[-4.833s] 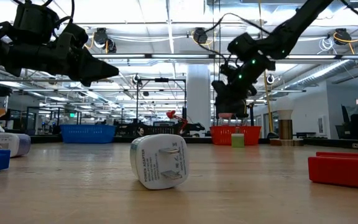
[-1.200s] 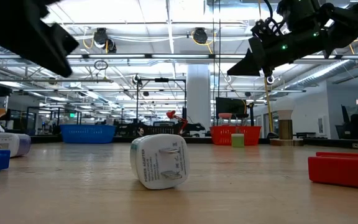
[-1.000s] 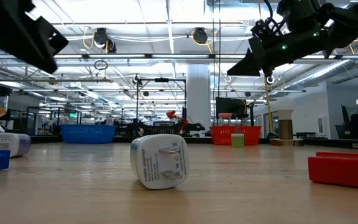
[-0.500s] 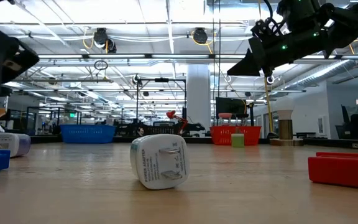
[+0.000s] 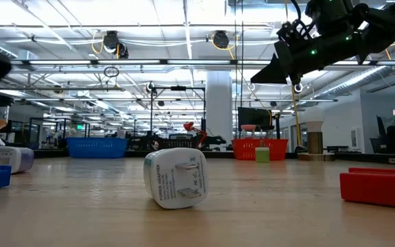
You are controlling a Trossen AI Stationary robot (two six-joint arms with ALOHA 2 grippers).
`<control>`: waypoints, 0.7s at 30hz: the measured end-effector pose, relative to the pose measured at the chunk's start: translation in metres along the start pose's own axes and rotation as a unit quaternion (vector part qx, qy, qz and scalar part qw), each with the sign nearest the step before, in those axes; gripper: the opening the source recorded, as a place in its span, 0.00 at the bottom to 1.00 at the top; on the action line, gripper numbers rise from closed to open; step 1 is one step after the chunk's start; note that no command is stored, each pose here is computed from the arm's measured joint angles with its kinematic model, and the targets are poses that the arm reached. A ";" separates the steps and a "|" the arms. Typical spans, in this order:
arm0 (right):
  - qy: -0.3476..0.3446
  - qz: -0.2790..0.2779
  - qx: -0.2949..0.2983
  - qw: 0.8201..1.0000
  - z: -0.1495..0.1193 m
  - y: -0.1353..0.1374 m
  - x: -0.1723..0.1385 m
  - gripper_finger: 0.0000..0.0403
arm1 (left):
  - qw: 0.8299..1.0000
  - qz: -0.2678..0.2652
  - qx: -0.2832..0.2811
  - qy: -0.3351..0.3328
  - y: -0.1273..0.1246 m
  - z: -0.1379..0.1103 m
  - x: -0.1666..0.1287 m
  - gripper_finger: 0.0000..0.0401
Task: Pick & Place Office items
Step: Put the left blue digital clock into the black bin
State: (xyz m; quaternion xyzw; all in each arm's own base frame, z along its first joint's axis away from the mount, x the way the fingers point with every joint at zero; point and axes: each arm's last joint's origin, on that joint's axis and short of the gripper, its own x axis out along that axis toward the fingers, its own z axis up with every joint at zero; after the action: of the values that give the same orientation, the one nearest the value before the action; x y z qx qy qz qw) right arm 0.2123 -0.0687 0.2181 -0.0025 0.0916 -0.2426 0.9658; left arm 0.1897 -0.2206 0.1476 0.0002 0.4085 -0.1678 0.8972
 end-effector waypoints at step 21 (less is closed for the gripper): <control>0.000 0.000 0.000 1.000 0.000 0.000 0.000 0.03 | 0.991 0.029 0.124 0.046 0.011 0.001 0.025 0.01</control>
State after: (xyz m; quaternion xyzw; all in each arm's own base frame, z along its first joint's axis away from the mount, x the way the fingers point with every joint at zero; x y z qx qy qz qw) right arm 0.2123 -0.0687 0.2181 -0.0024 0.0916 -0.2425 0.9658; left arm 0.2090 -0.2179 0.1280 0.1311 0.4256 -0.1908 0.8748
